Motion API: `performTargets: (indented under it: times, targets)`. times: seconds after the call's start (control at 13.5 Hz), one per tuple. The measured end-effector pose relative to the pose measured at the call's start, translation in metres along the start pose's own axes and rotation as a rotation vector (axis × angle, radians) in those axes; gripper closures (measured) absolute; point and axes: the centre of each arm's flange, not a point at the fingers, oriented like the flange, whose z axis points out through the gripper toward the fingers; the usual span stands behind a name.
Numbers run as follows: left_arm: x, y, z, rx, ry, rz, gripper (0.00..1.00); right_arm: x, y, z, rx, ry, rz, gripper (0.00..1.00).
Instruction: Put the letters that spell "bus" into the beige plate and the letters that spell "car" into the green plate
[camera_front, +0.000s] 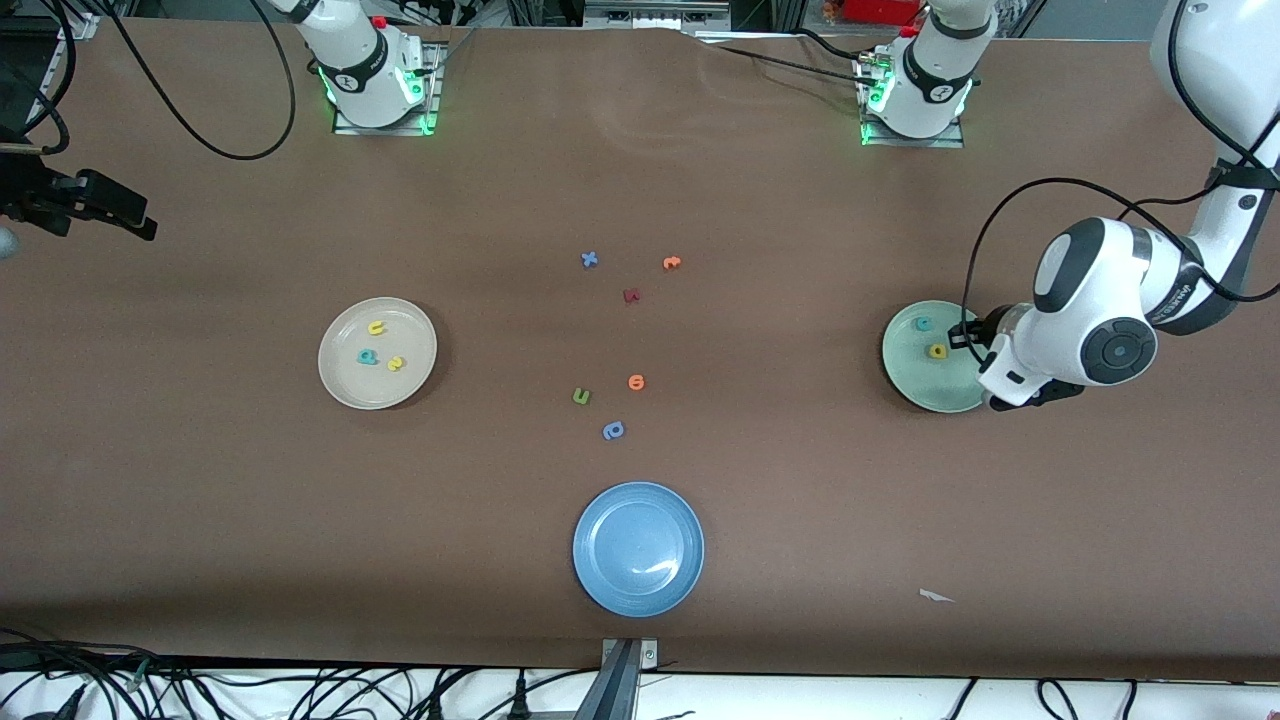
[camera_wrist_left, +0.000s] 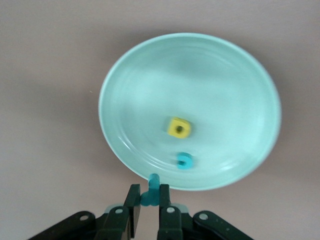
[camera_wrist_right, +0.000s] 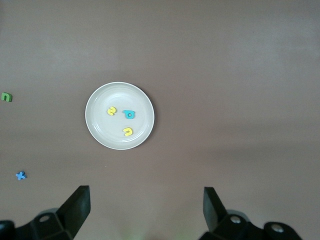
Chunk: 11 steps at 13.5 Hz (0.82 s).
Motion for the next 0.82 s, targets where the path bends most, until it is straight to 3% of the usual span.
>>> performTargets:
  times: [0.3,0.37,0.59,0.82]
  targets:
    - [0.017,0.003,0.045,-0.021,0.020,0.041,0.80,0.000,-0.006,0.000,-0.001,0.001,-0.010,0.00]
    - [0.019,0.005,0.050,-0.031,0.021,0.045,0.75,0.000,-0.007,0.000,-0.001,0.001,-0.013,0.00]
    - [0.023,0.000,0.045,-0.043,0.039,0.034,0.48,0.000,-0.008,0.000,-0.001,0.001,-0.014,0.00]
    - [0.025,-0.015,0.006,-0.029,0.079,0.003,0.18,0.000,-0.006,0.000,-0.001,0.000,-0.011,0.00]
